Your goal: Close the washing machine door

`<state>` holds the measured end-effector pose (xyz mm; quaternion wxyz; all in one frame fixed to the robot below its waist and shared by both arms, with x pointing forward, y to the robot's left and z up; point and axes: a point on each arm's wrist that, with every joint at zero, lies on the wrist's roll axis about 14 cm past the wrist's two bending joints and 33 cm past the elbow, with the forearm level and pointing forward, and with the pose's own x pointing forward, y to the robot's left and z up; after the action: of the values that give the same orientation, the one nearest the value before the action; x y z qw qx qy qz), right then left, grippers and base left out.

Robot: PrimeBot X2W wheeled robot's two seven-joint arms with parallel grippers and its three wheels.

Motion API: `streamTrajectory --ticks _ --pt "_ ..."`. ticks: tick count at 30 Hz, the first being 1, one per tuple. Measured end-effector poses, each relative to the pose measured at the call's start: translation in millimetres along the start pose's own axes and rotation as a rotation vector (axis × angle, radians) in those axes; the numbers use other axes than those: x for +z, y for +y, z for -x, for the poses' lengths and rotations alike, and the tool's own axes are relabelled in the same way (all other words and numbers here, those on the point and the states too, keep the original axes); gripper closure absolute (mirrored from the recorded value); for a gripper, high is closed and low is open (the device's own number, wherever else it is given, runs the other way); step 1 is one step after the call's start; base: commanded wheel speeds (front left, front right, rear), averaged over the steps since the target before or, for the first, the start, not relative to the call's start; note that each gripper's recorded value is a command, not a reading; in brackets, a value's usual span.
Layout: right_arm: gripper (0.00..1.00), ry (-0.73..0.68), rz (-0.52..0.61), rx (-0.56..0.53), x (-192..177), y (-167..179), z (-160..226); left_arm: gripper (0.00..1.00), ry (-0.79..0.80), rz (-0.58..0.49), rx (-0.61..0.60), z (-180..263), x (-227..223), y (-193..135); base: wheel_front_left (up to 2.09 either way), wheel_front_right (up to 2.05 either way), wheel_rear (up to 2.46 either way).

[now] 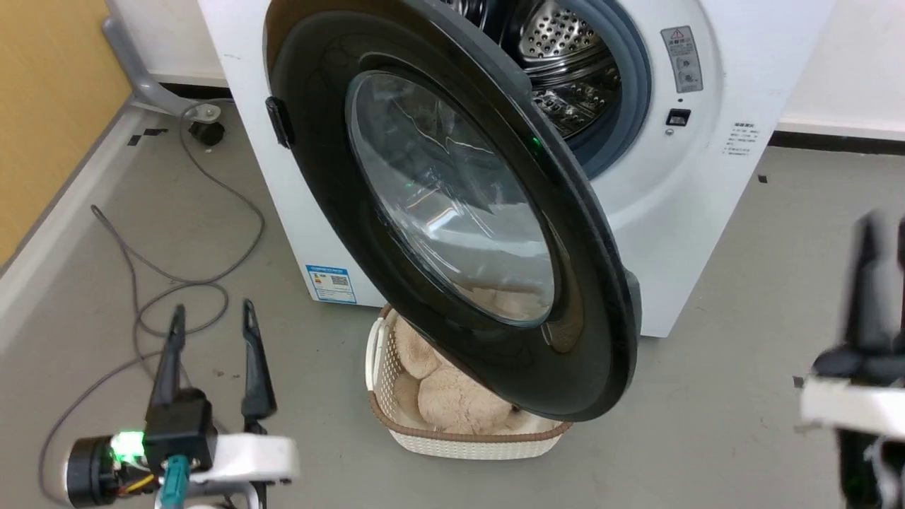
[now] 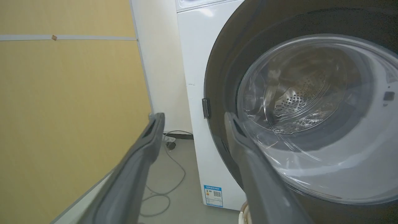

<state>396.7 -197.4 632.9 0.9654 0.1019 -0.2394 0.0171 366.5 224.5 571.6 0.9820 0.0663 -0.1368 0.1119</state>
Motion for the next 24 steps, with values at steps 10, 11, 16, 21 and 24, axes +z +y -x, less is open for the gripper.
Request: streamTrajectory --ticks 10,11,16,21,24 --pt "1.0 -0.393 -0.374 0.279 120.6 90.0 -32.4 0.0 0.042 0.034 -0.035 13.9 -9.3 -6.2 0.0 0.0 0.0" --pt "1.0 -0.402 -0.399 0.324 125.9 102.1 -30.3 0.0 0.042 0.036 -0.034 14.0 -9.4 -5.5 0.0 0.0 0.0" --pt "1.0 -0.321 -0.445 0.545 118.2 155.0 -12.9 0.0 0.05 0.043 -0.027 14.2 -11.5 -5.0 0.0 0.0 0.0" --pt "1.0 -0.151 -0.336 0.763 75.2 201.9 21.5 0.0 0.056 0.046 -0.028 13.4 -13.9 -7.8 0.0 0.0 0.0" --pt "1.0 -0.053 -0.297 0.844 47.3 218.6 42.3 0.0 0.062 0.05 -0.035 12.2 -16.1 -10.5 0.0 0.0 0.0"
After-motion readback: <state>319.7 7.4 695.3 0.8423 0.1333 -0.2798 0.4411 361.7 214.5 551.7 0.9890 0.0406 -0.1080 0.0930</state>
